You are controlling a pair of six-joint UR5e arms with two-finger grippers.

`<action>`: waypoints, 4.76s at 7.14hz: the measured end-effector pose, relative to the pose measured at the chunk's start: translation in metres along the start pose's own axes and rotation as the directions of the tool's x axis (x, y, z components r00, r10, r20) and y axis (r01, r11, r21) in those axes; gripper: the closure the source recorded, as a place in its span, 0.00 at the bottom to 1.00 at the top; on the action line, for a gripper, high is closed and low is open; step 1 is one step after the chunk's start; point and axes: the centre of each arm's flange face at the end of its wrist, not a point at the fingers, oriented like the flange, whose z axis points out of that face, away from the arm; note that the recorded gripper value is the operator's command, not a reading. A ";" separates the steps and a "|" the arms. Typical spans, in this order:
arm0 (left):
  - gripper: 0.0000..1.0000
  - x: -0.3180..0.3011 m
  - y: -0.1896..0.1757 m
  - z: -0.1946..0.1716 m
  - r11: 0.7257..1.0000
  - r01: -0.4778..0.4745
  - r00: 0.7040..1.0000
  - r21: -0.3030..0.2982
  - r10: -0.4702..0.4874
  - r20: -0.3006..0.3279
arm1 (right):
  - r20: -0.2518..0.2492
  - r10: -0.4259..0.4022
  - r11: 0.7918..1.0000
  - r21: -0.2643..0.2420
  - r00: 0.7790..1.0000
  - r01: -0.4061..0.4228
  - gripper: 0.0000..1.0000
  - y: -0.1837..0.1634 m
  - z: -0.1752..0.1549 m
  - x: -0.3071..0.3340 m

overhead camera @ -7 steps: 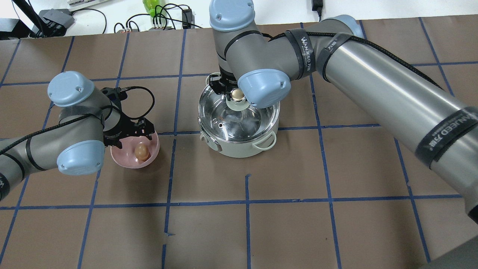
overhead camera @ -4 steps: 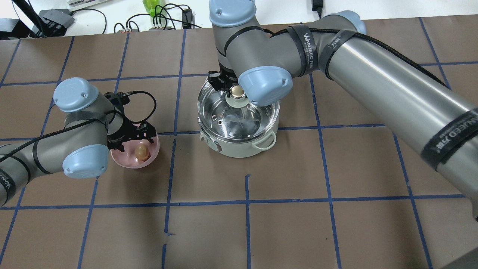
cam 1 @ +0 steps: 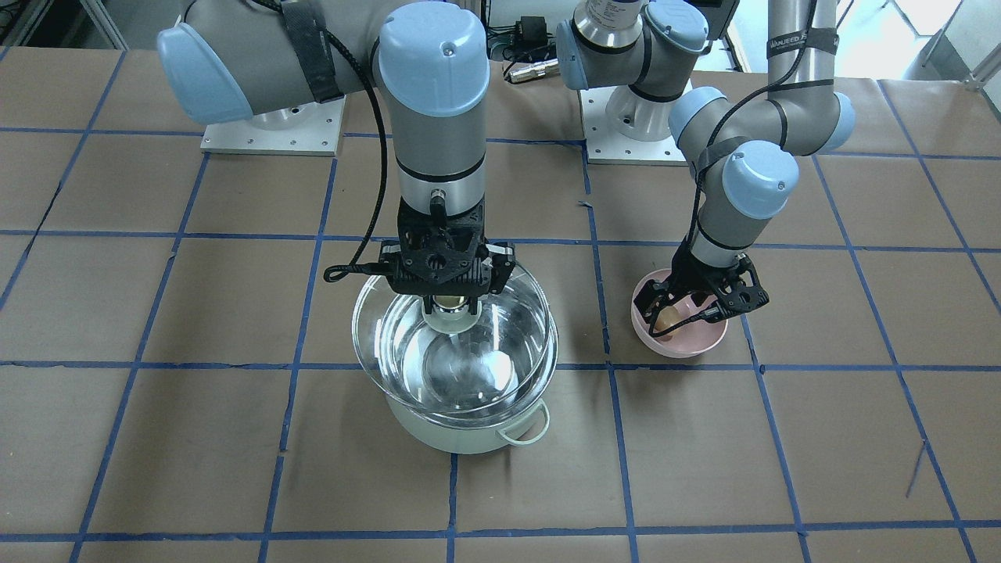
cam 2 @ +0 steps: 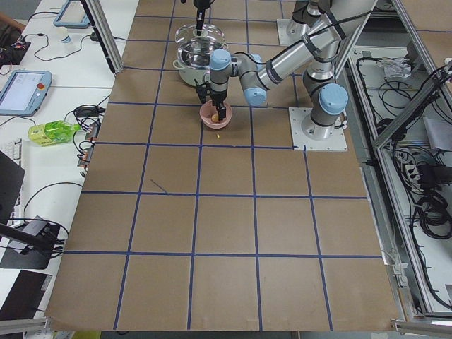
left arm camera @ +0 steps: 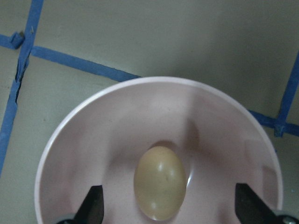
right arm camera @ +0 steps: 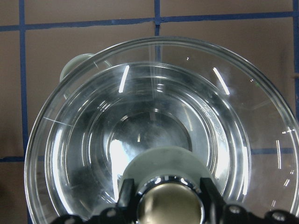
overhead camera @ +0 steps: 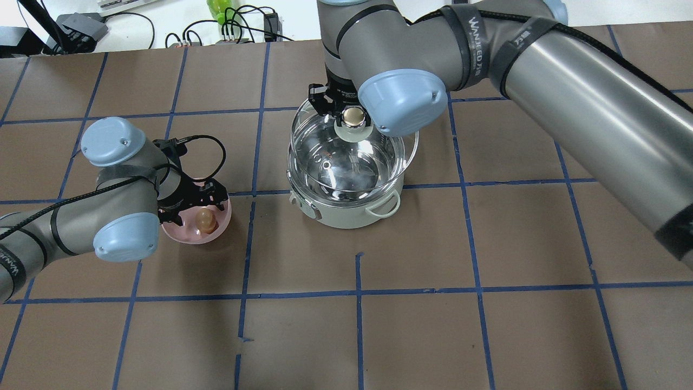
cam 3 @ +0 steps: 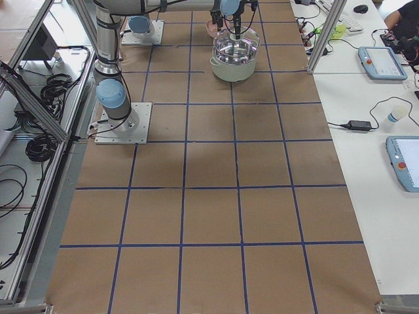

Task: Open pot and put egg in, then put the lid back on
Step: 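Lift the glass lid off the pot and set it aside with the right gripper, then close the left gripper on the beige egg and lift it from the bowl, then carry the egg with the left gripper over the open pot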

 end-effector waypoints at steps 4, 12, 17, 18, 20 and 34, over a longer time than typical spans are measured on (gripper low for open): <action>0.20 0.001 0.000 0.002 1.000 0.020 1.000 -0.002 -0.021 -0.003 | -0.020 0.053 0.998 -0.045 0.998 -0.054 0.93 -0.009 -0.068 0.112; 0.47 0.001 -0.003 0.012 0.999 0.026 1.000 -0.023 -0.026 0.000 | 0.010 -0.011 0.997 -0.072 1.000 0.012 0.95 0.000 -0.117 0.230; 0.57 0.001 -0.003 0.012 0.999 0.026 1.000 -0.021 -0.026 0.000 | 0.016 -0.013 0.997 -0.077 1.000 0.014 0.95 0.002 -0.120 0.235; 0.57 0.001 -0.003 0.012 0.999 0.026 1.000 -0.021 -0.026 0.000 | 0.016 -0.013 0.997 -0.078 1.000 0.014 0.95 0.002 -0.120 0.235; 0.57 0.001 -0.003 0.012 0.999 0.025 1.000 -0.021 -0.025 0.000 | 0.015 -0.013 0.997 -0.080 1.000 0.014 0.95 0.003 -0.120 0.235; 0.67 0.117 -0.031 -0.126 0.984 -0.084 0.993 0.157 0.095 -0.063 | 0.006 -0.013 0.997 -0.078 1.000 0.013 0.95 0.002 -0.122 0.236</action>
